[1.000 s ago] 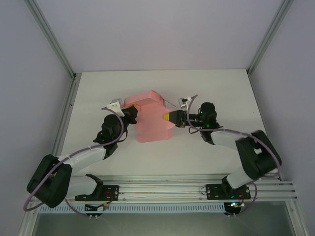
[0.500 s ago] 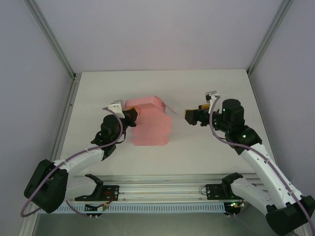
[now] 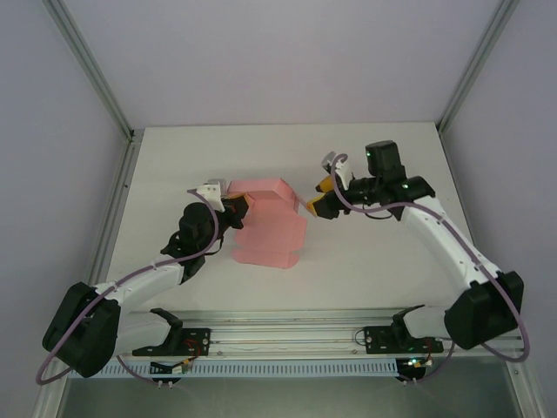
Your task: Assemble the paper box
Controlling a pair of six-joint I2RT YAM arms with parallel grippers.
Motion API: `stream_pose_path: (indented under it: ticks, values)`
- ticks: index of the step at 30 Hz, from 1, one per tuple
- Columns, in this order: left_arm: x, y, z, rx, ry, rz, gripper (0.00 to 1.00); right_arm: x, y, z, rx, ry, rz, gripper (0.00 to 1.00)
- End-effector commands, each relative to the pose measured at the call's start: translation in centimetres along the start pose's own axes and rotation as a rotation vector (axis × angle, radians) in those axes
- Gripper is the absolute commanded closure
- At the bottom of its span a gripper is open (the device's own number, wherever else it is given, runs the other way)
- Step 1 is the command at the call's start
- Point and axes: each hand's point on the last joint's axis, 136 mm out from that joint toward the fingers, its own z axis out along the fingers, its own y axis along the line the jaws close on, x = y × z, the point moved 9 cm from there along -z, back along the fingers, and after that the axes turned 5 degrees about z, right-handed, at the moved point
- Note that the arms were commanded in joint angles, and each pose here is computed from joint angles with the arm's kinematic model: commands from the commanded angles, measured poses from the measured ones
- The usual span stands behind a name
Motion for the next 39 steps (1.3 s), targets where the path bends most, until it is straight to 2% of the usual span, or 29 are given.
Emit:
stream_pose_path:
  ticks: [1, 5, 8, 16, 20, 30, 32, 34, 36, 39]
  values:
    - [-1.8, -0.6, 0.4, 0.019, -0.051, 0.010, 1.00, -1.0, 1.1, 1.0, -0.130, 0.000, -0.067, 0.34]
    - [-1.8, -0.5, 0.6, 0.011, -0.046, 0.000, 1.00, -1.4, 1.0, 2.8, -0.144, -0.003, -0.081, 0.34]
    - [-1.9, -0.5, 0.8, 0.009, -0.040, -0.006, 1.00, -1.7, 0.7, 3.8, -0.091, -0.023, -0.084, 0.33]
    - [-1.6, -0.4, 1.0, 0.002, -0.019, -0.019, 1.00, -2.8, -0.7, 5.7, 0.344, -0.108, -0.082, 0.34]
    - [-1.3, -0.1, 1.1, -0.033, -0.002, -0.022, 1.00, -3.1, -1.0, 6.2, 0.590, -0.126, -0.136, 0.34]
    - [-0.7, 0.3, 1.4, -0.096, 0.053, -0.033, 1.00, -3.5, -0.5, 6.6, 0.883, -0.151, -0.201, 0.43]
    - [-0.6, 0.2, 1.5, -0.114, 0.060, -0.030, 1.00, -3.7, -0.7, 6.4, 0.950, -0.165, -0.192, 0.52]
    - [-0.5, 0.1, 1.6, -0.131, 0.066, -0.032, 1.00, -3.8, -1.1, 6.2, 1.015, -0.176, -0.170, 0.68]
    - [-0.4, -0.4, 1.7, -0.170, 0.073, -0.025, 1.00, -3.7, -1.6, 6.3, 1.068, -0.178, -0.142, 0.79]
    - [-0.5, -1.3, 1.9, -0.272, 0.065, -0.037, 1.00, -3.2, -2.4, 6.8, 1.138, -0.159, -0.094, 0.86]
